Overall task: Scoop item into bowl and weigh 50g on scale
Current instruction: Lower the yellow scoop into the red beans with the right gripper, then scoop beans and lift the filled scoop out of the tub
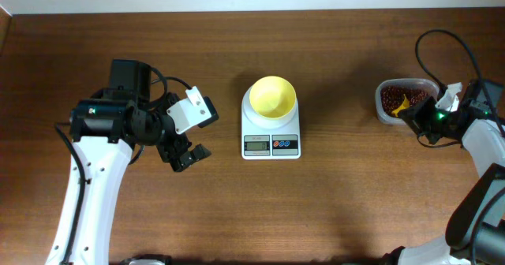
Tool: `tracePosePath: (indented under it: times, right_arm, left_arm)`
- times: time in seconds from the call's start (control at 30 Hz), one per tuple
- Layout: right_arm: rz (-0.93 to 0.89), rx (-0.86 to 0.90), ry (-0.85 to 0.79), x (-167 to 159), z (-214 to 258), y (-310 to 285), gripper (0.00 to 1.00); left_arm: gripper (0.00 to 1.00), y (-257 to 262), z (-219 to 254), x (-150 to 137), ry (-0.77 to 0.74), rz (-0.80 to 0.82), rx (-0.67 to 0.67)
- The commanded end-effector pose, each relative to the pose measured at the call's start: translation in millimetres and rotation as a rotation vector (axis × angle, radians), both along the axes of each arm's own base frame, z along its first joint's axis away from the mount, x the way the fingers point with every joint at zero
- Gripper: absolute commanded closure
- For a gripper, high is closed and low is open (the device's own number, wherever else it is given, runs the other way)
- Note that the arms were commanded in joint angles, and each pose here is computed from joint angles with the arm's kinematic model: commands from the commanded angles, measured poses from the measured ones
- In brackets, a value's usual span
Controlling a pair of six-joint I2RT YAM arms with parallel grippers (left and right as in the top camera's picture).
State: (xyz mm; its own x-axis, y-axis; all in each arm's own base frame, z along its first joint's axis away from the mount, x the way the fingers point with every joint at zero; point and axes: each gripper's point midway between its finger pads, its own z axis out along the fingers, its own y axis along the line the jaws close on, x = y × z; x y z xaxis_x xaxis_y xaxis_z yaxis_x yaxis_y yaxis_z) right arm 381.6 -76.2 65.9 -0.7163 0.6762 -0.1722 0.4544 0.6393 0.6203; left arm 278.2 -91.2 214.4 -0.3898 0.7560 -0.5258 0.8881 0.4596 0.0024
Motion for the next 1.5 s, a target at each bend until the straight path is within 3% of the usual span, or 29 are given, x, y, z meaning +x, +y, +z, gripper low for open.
tracePosePath:
  times: [0.0,0.27,1.47]
  right_arm:
    - [-0.018,0.020,0.151,-24.1,-42.8,6.0,0.96]
    - [-0.002,0.134,0.019,-24.6,-23.4,-11.2,0.96]
    - [0.084,0.235,-0.248,-18.0,14.3,-23.3,0.96]
  left_arm:
    - [0.01,-2.9,10.2,0.7,-0.038,-0.019,-0.015]
    - [0.01,-2.9,10.2,0.7,-0.038,-0.019,-0.015]
    - [0.01,-2.9,10.2,0.7,-0.038,-0.019,-0.015]
